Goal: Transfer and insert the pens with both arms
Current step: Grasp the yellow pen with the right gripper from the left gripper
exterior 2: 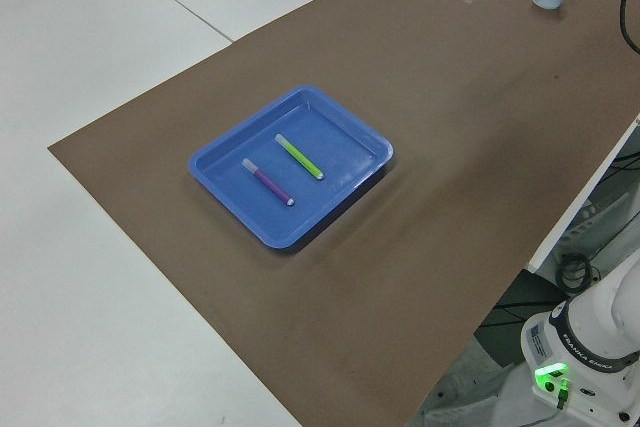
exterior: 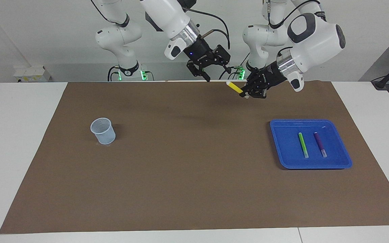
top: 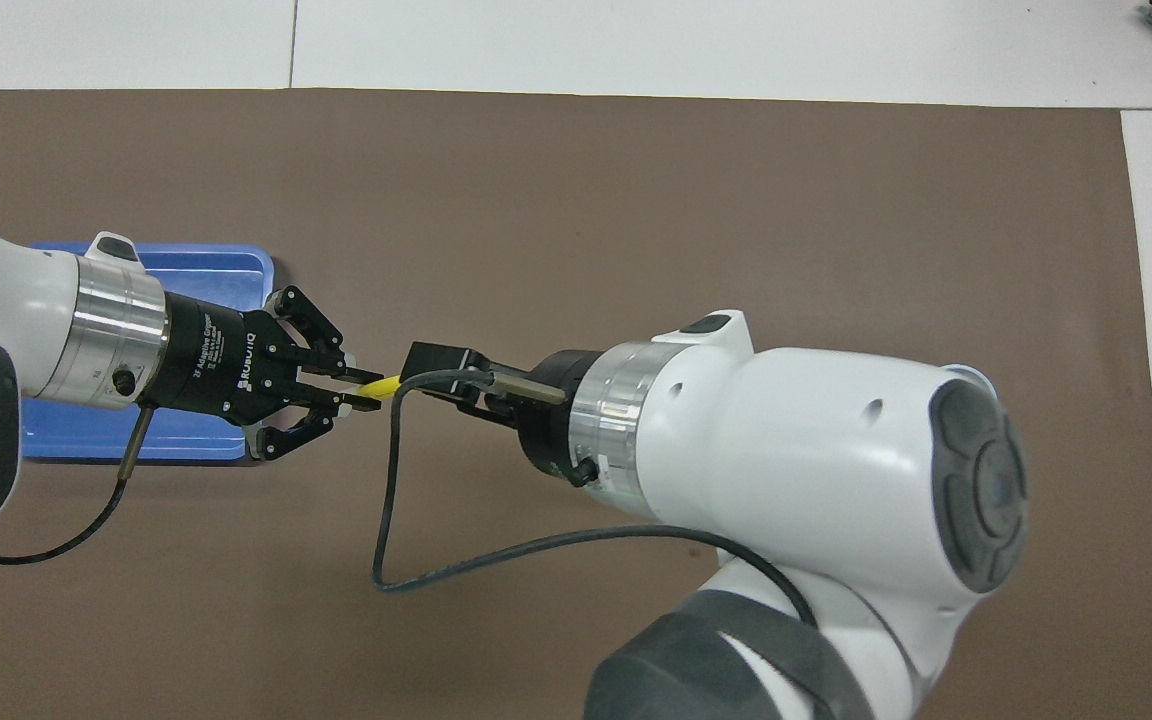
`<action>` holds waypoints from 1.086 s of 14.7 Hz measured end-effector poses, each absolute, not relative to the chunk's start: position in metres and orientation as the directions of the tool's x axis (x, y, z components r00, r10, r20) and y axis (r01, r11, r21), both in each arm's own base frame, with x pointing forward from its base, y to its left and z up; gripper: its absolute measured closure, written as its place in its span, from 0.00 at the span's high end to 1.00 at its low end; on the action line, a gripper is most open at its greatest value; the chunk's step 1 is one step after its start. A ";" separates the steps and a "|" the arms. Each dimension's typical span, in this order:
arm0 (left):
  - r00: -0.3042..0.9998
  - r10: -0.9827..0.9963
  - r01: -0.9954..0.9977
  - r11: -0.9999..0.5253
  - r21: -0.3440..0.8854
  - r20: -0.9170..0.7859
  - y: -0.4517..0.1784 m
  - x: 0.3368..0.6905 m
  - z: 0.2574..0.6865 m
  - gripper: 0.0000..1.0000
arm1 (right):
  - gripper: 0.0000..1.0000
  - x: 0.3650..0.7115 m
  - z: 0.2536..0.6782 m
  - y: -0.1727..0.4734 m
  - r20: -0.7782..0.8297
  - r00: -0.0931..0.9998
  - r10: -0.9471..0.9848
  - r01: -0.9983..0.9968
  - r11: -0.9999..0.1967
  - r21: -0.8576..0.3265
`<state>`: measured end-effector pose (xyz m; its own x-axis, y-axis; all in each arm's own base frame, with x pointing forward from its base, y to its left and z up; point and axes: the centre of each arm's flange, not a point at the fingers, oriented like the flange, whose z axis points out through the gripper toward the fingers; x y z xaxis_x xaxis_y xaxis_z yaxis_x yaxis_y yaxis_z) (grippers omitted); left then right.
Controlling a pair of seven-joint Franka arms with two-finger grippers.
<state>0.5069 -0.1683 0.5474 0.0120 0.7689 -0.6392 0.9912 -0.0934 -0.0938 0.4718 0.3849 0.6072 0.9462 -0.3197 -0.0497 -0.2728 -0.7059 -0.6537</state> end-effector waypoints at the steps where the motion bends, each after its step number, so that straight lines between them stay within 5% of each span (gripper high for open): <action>1: 0.010 0.768 0.991 -0.092 -0.095 -0.641 -0.168 0.506 0.547 0.17 | 1.00 0.469 0.604 0.390 -0.058 0.946 -0.318 -0.277 -0.707 -0.650; 6: 0.004 0.767 0.991 -0.089 -0.099 -0.642 -0.167 0.503 0.547 0.17 | 0.81 0.476 0.585 0.404 -0.066 0.937 -0.344 -0.296 -0.678 -0.672; 9: 0.002 0.767 0.991 -0.088 -0.102 -0.642 -0.167 0.503 0.547 0.17 | 0.80 0.477 0.571 0.420 -0.056 0.931 -0.362 -0.299 -0.663 -0.687; 16: 0.002 0.767 0.991 -0.089 -0.104 -0.642 -0.168 0.502 0.546 0.17 | 0.52 0.480 0.568 0.420 -0.057 0.929 -0.366 -0.302 -0.662 -0.686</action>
